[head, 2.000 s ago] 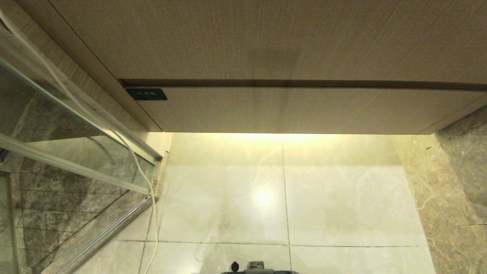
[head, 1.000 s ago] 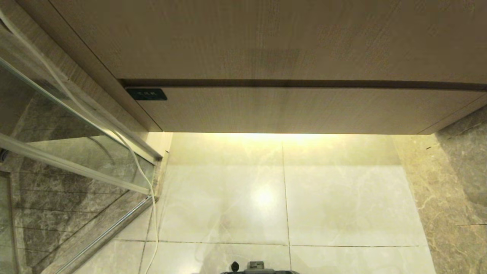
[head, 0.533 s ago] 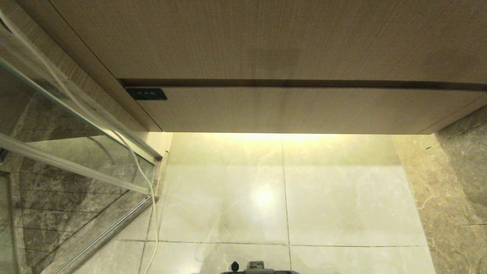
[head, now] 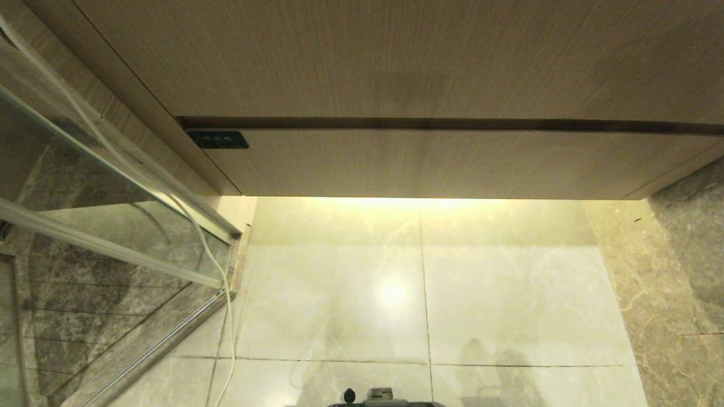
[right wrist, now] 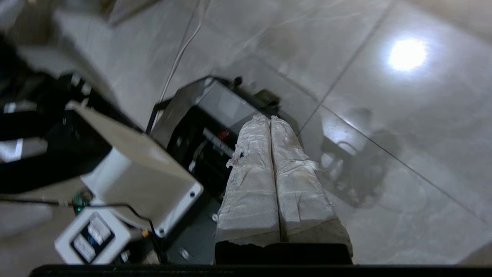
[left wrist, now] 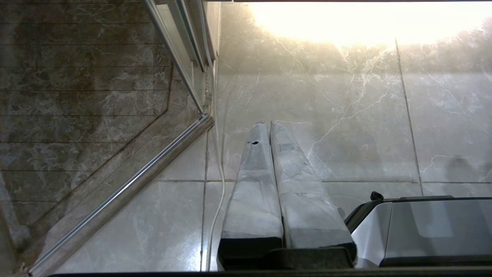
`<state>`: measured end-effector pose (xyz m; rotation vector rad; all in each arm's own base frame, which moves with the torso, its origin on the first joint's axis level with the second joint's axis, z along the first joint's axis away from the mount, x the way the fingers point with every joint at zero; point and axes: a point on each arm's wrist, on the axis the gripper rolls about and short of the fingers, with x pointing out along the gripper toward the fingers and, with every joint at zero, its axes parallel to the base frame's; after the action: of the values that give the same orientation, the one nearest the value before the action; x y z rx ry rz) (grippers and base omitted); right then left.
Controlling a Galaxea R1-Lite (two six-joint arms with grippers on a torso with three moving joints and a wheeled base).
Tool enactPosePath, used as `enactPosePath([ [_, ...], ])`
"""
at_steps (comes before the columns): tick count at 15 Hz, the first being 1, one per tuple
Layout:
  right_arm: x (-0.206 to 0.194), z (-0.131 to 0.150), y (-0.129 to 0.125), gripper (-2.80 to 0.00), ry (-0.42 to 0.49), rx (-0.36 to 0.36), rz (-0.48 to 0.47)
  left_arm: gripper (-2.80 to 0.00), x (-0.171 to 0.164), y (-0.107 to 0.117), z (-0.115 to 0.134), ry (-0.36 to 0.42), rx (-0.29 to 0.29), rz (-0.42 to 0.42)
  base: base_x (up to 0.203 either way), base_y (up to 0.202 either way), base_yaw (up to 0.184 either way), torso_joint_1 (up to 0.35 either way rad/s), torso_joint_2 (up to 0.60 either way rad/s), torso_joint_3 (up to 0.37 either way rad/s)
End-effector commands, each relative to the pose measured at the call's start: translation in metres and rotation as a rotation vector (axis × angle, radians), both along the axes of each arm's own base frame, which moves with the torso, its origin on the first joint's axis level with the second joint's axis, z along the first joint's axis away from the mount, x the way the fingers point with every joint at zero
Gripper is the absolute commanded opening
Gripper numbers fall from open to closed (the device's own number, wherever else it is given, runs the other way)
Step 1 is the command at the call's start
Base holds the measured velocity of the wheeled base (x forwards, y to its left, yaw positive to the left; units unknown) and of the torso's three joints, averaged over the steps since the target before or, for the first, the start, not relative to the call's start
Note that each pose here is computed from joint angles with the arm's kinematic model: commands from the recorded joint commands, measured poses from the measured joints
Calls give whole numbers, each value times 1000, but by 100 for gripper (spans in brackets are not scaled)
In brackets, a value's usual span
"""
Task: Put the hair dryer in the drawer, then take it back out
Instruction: Pull open the drawer
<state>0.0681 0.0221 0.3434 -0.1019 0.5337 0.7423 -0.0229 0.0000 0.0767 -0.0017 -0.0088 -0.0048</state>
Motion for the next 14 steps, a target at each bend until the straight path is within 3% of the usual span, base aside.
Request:
enactPosePath([
  [1,53,-17,17,-280,47,-113,215,-280,0,0,0,1,0,0,0,0,0,0,0,0],
  [4,78,-28,24,-280,-16,-208,352,-280,0,0,0,1,0,-1,0,0,0,0,0,0],
  [6,90,-34,23,-280,-30,-232,348,-280,0,0,0,1,-1,0,0,0,0,0,0,0],
  [7,96,-36,22,0,-40,-254,333,-280,0,0,0,1,0,0,0,0,0,0,0,0],
  [9,105,-40,19,0,-52,-365,243,-280,0,0,0,1,0,0,0,0,0,0,0,0],
  [11,112,-44,12,0,-50,-419,159,-280,0,0,0,1,0,0,0,0,0,0,0,0],
  [14,119,-46,12,0,-99,-428,144,-280,0,0,0,1,0,0,0,0,0,0,0,0],
])
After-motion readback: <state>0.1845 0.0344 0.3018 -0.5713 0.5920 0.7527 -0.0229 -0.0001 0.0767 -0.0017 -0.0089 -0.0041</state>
